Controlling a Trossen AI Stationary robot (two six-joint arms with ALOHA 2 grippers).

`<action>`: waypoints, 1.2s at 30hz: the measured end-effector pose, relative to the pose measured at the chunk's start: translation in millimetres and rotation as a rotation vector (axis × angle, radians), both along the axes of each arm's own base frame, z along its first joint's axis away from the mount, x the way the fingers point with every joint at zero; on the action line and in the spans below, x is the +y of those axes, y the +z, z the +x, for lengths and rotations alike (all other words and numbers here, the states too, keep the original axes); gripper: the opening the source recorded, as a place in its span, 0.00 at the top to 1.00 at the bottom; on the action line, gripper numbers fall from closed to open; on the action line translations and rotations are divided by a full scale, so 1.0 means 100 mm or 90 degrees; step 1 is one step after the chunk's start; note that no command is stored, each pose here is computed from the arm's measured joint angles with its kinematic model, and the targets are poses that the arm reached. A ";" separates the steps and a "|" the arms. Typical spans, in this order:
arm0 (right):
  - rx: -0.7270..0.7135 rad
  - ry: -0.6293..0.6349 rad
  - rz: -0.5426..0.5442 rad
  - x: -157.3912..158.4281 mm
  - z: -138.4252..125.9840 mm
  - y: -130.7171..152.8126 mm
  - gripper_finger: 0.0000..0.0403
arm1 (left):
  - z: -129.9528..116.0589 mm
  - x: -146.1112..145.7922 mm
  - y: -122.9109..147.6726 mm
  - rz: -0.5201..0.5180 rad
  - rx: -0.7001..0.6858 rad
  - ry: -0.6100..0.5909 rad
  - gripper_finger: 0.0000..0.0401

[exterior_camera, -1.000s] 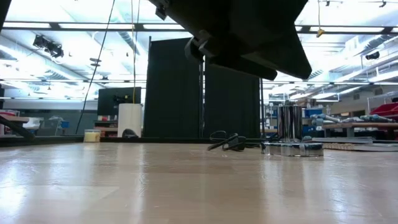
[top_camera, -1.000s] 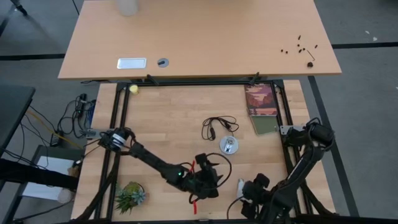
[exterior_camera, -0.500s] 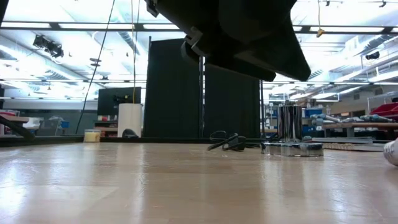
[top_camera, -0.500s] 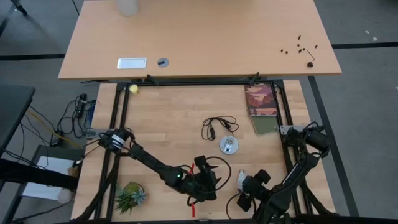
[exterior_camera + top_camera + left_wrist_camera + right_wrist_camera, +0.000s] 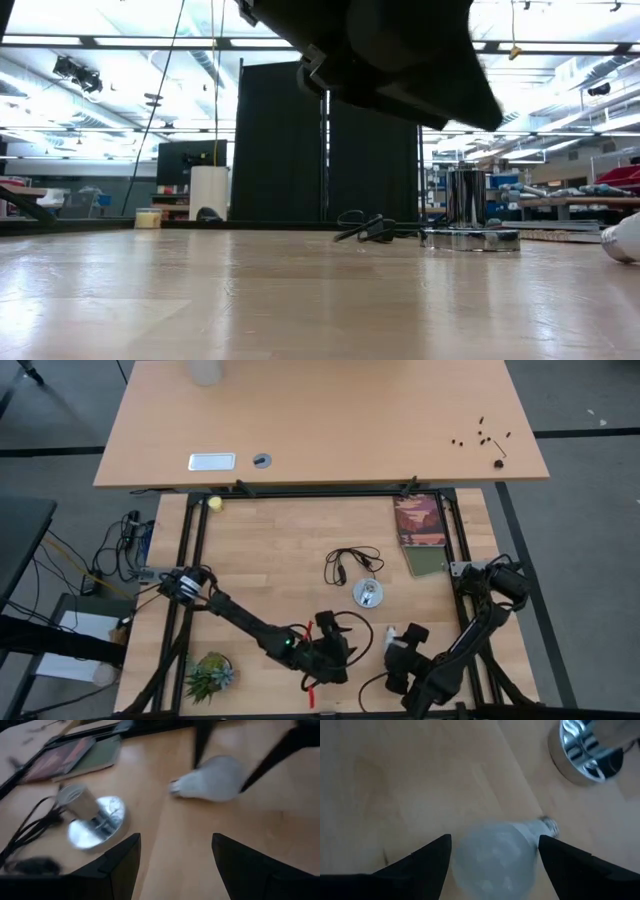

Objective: Screw lightbulb
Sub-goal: Insert the lightbulb into the silver lamp

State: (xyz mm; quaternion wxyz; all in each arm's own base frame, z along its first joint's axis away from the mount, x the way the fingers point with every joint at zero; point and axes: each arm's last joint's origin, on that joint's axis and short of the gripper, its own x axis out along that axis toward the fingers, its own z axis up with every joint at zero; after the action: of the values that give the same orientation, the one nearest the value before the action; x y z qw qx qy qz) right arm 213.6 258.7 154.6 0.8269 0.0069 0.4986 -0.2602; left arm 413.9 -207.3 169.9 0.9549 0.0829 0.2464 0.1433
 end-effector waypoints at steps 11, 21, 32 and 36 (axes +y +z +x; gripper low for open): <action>-0.076 0.153 0.073 0.05 0.44 -0.02 0.23 | 0.09 0.01 0.04 0.075 0.037 -0.197 0.38; -0.147 0.078 0.174 -0.04 0.58 0.52 0.23 | 0.05 0.02 -0.03 0.055 0.082 -0.205 0.38; -0.071 -0.086 0.245 0.09 0.18 0.56 0.23 | 0.08 0.07 -0.05 0.005 0.107 -0.268 0.38; -0.079 -0.196 0.188 -0.08 0.10 0.39 0.23 | 0.09 0.15 -0.08 0.002 0.135 -0.267 0.38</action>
State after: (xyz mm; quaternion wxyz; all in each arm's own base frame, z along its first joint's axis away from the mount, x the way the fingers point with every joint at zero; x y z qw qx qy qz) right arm 223.8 250.5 193.5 0.7965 0.2201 0.4725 -0.3065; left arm 422.9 -191.9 161.6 0.9324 0.1482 0.3226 -0.0674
